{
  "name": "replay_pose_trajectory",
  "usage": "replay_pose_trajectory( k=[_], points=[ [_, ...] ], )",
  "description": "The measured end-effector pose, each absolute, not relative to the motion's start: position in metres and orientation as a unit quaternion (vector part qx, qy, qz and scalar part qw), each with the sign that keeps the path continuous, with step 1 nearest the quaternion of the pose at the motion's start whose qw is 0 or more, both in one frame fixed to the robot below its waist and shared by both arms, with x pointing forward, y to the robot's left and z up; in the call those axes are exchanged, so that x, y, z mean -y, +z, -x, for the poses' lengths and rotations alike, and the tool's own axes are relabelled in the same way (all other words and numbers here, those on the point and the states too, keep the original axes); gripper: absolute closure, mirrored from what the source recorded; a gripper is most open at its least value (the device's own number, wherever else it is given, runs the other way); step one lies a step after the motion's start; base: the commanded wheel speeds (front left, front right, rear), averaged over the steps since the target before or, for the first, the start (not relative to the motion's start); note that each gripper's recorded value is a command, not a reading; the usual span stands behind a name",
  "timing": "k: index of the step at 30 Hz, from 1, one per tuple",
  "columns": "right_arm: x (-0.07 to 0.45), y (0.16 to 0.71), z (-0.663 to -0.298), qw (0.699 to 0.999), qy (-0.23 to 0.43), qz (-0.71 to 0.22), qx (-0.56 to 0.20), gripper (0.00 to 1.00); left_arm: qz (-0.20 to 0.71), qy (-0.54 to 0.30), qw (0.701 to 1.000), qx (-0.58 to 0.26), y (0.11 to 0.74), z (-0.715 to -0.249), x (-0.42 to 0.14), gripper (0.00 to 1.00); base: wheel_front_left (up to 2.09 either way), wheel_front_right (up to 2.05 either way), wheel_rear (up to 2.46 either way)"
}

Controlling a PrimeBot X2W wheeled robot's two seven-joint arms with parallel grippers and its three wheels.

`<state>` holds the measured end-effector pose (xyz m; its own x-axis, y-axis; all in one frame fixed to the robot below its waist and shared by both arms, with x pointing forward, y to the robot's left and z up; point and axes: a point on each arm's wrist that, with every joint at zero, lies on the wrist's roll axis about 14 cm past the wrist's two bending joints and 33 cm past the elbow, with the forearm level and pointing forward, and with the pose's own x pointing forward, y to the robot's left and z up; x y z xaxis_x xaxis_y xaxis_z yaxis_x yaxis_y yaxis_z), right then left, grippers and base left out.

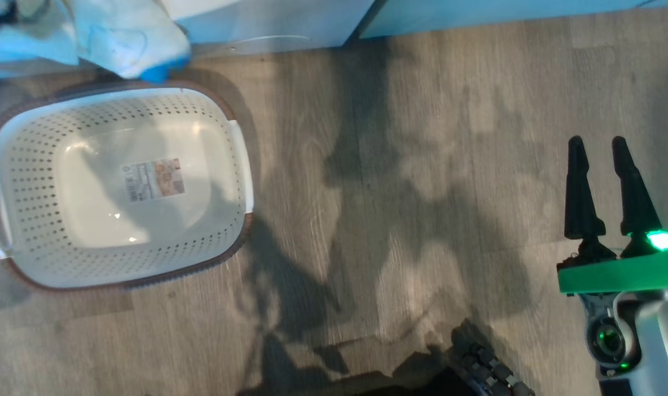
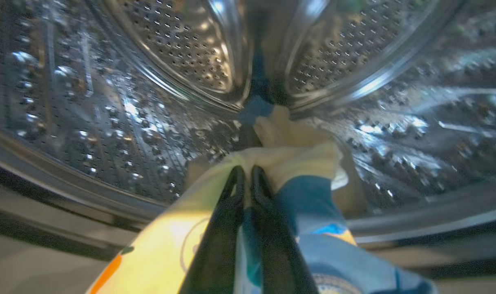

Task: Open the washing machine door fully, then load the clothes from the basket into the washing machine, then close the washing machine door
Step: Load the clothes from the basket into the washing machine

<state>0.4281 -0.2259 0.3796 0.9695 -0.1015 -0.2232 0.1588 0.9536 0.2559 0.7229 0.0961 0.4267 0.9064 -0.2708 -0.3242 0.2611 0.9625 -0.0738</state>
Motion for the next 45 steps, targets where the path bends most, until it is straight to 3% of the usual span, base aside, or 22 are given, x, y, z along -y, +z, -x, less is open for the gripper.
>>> replay_pose_trajectory(
  k=[14, 26, 29, 35, 36, 37, 38, 39, 45],
  points=[
    [0.237, 0.369, -0.428, 0.979, -0.084, -0.143, -0.118, 0.0, 0.022, -0.125, 0.989, -0.069, 0.445, -0.778, -0.089, 1.0, 0.0, 0.0, 0.0],
    [0.243, 0.362, -0.43, 0.978, -0.092, -0.139, -0.125, 0.0, -0.004, -0.078, 0.991, 0.108, 0.484, -0.802, -0.103, 1.0, 0.0, 0.0, 0.0],
    [0.243, 0.361, -0.43, 0.978, -0.091, -0.139, -0.126, 0.0, -0.004, -0.073, 0.991, 0.112, 0.483, -0.803, -0.107, 1.0, 0.0, 0.0, 0.0],
    [0.237, 0.359, -0.433, 0.978, -0.084, -0.144, -0.127, 0.0, 0.037, -0.081, 0.996, 0.021, 0.439, -0.801, -0.105, 1.0, 0.0, 0.0, 0.0],
    [0.236, 0.359, -0.433, 0.978, -0.083, -0.145, -0.127, 0.0, 0.04, -0.084, 0.996, 0.013, 0.435, -0.8, -0.103, 0.65, 0.0, 0.0, 0.0],
    [0.235, 0.358, -0.434, 0.978, -0.082, -0.146, -0.127, 0.0, 0.047, -0.084, 0.995, 0.005, 0.431, -0.8, -0.102, 0.45, 0.0, 0.0, 0.0],
    [0.235, 0.358, -0.434, 0.978, -0.081, -0.146, -0.127, 0.0, 0.053, -0.082, 0.995, 0.0, 0.429, -0.799, -0.102, 0.18, 0.0, 0.0, 0.0],
    [0.234, 0.358, -0.435, 0.978, -0.08, -0.147, -0.127, 0.0, 0.056, -0.079, 0.995, -0.007, 0.426, -0.798, -0.103, 0.0, 0.0, 0.0, 0.0],
    [0.233, 0.361, -0.438, 0.979, -0.077, -0.146, -0.12, 0.0, 0.06, -0.069, 0.995, -0.023, 0.421, -0.792, -0.11, 0.0, 0.0, 0.0, 0.0]
  ],
)
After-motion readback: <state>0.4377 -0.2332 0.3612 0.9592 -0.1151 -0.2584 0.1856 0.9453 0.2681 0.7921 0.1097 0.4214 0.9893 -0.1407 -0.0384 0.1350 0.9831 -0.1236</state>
